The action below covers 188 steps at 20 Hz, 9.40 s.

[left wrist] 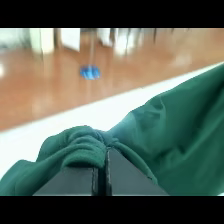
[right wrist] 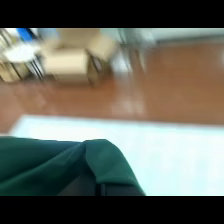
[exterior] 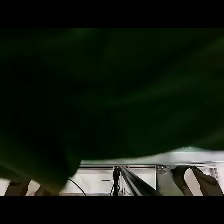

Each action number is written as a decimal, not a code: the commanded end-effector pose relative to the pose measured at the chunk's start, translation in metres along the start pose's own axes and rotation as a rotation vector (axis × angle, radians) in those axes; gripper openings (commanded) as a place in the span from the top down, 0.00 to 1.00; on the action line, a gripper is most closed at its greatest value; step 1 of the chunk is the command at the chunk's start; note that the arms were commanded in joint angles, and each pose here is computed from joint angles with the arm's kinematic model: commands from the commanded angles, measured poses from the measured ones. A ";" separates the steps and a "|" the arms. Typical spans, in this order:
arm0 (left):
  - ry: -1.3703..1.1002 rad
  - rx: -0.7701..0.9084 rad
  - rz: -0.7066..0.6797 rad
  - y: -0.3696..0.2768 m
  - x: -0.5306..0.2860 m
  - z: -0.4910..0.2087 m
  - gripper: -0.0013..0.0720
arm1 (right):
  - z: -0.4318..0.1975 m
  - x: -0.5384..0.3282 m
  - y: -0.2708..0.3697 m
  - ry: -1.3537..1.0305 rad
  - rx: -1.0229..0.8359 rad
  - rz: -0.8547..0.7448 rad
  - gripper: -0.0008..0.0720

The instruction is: Fold the shirts.

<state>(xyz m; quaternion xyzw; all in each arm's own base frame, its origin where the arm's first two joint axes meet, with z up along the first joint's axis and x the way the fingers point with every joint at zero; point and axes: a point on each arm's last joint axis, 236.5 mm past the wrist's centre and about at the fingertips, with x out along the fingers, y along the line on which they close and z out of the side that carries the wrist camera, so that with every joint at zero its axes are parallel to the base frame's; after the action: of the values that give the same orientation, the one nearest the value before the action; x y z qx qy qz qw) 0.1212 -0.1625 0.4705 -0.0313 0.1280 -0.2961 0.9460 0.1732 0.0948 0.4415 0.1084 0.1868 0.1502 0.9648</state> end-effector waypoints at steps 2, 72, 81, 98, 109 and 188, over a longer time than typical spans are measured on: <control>0.262 -0.230 0.001 0.036 0.022 -0.071 0.94 | -0.069 0.032 -0.084 0.325 0.070 -0.184 0.96; 1.084 -1.023 -0.027 0.194 0.212 -0.530 0.94 | -0.356 0.181 -0.318 0.905 0.752 -0.156 0.16; 1.084 -1.023 -0.027 0.194 0.212 -0.530 0.94 | -0.441 0.188 -0.303 0.892 0.895 -0.195 0.18; 0.796 -0.756 -0.167 0.216 0.250 -0.375 0.94 | -0.288 0.253 -0.225 0.552 0.747 0.265 0.96; -0.387 0.154 0.154 0.089 0.019 0.095 0.94 | 0.150 -0.002 -0.049 -0.629 -0.099 -0.049 0.96; 1.081 -0.822 -0.022 0.212 0.153 -0.441 0.15 | -0.366 0.190 -0.302 1.000 0.586 -0.153 0.30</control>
<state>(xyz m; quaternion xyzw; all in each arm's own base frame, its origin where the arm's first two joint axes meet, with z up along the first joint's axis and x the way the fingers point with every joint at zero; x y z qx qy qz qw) 0.2879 -0.0488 -0.0023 -0.1971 0.6967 -0.1997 0.6602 0.3020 -0.0920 -0.0171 0.2190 0.6695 0.0239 0.7094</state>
